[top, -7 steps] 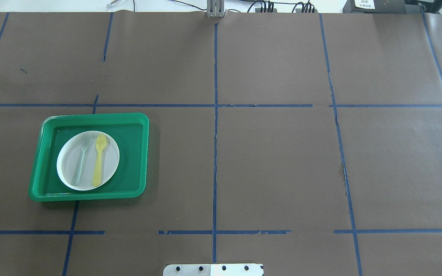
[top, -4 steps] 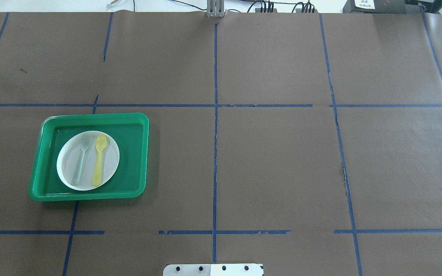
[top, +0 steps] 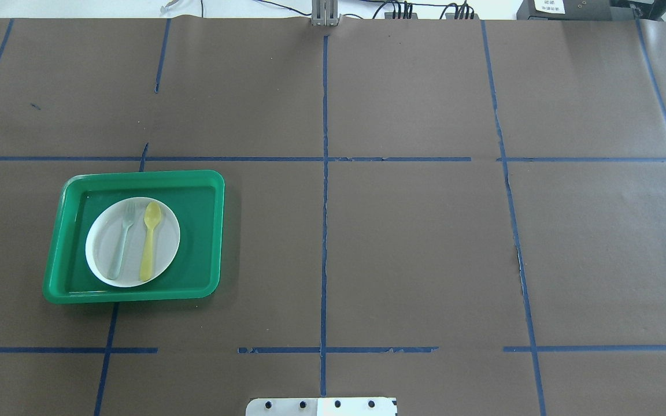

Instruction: Place spoon

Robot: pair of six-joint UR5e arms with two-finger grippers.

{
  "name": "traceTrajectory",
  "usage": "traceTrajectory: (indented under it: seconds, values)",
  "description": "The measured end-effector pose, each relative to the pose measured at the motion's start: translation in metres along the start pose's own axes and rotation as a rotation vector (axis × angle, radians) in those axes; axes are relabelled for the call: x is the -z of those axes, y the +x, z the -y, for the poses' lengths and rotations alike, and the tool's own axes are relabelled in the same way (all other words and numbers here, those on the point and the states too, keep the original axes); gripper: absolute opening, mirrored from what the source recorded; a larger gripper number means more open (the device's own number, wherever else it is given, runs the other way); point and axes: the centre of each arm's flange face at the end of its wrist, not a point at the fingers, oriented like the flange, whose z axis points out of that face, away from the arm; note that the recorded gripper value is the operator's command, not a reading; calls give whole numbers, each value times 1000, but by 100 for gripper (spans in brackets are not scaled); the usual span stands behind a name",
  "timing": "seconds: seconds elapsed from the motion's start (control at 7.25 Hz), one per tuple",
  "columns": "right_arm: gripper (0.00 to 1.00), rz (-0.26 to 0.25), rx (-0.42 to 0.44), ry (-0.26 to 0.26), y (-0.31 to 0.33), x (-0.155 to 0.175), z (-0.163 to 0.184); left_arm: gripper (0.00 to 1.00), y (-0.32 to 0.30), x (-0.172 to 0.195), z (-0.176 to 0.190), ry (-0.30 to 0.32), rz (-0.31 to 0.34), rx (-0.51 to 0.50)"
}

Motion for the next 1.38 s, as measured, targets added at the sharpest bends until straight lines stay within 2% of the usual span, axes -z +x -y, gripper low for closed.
traceTrajectory:
  seconds: [0.28,0.55,0.83,0.97,1.24,1.38]
  values:
    - [100,0,0,0,0,0,0,100,107,-26,25,51,-24,55]
    - [100,0,0,0,0,0,0,100,207,-81,33,60,-88,103]
    - [100,0,0,0,0,0,0,99,274,-138,36,71,-57,159]
    - [100,0,0,0,0,0,0,91,299,-160,32,73,-41,183]
    - [100,0,0,0,0,0,0,50,328,-184,19,62,-20,224]
    - [100,0,0,0,0,0,0,48,335,-191,13,47,-7,248]
